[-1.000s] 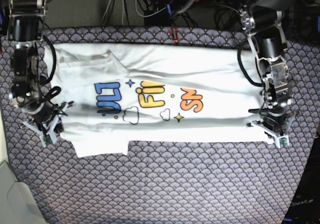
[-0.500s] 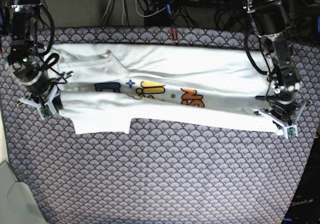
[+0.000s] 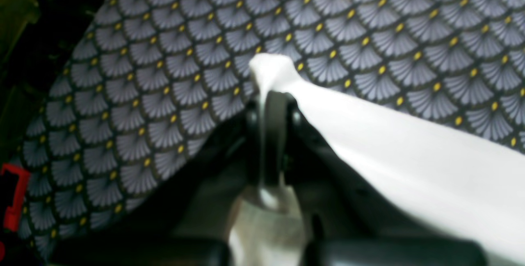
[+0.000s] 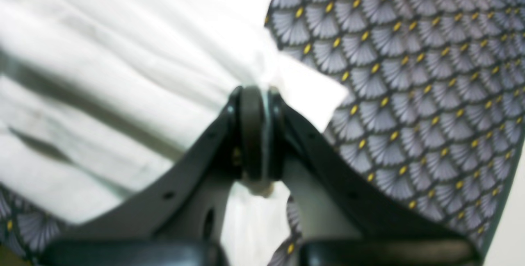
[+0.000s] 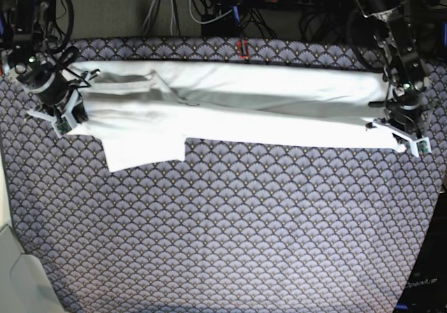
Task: Fold the T-shirt properly
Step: 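Lower the folded layer onto the shirt with both grippers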
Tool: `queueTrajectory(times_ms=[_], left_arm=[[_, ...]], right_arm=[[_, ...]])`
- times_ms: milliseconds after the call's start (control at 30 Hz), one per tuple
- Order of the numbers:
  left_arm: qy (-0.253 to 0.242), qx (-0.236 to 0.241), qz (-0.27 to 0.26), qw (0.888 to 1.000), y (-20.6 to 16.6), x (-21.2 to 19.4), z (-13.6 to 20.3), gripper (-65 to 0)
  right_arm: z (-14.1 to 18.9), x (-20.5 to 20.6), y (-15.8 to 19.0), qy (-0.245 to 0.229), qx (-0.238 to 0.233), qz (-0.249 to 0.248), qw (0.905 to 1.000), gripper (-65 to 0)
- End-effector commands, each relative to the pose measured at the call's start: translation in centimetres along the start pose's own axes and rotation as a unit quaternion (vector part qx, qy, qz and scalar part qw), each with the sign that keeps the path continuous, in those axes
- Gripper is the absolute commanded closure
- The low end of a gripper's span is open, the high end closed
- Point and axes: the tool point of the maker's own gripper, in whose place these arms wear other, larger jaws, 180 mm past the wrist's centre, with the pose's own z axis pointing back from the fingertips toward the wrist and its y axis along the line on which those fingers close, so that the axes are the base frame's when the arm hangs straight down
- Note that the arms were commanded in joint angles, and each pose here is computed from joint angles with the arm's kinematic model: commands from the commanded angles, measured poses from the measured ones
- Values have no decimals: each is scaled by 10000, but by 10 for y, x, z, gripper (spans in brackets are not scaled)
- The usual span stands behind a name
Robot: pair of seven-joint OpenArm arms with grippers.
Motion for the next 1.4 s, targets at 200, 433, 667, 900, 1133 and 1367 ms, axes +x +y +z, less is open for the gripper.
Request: queueTrajectory(times_ms=[200,433,667,900,1133,1367], left_arm=[[-131,119,-118,9998,13,1,6,-6],[-25,167,-204,9996,21,-6,6,-8],[310,172,-139,9993,22,-30,-3,-14],[474,212,-169,9985,29,-41,-6,-288],[476,184,-180,9985,27,-41,-6,-428],[488,169,-156,9985,24,-42,-6,-428]], right_arm=[[7,-1,-7,-27,-92,68,9999,0],[10,-6,1,24,-21,75,10000,0],[9,-10,3,70,-21,29,10000,-9],[13,-18,8,163,34,11,9999,-192],[24,-3,14,-32,32,207,9998,-259],[38,8,21,-148,42,478,9987,-298]])
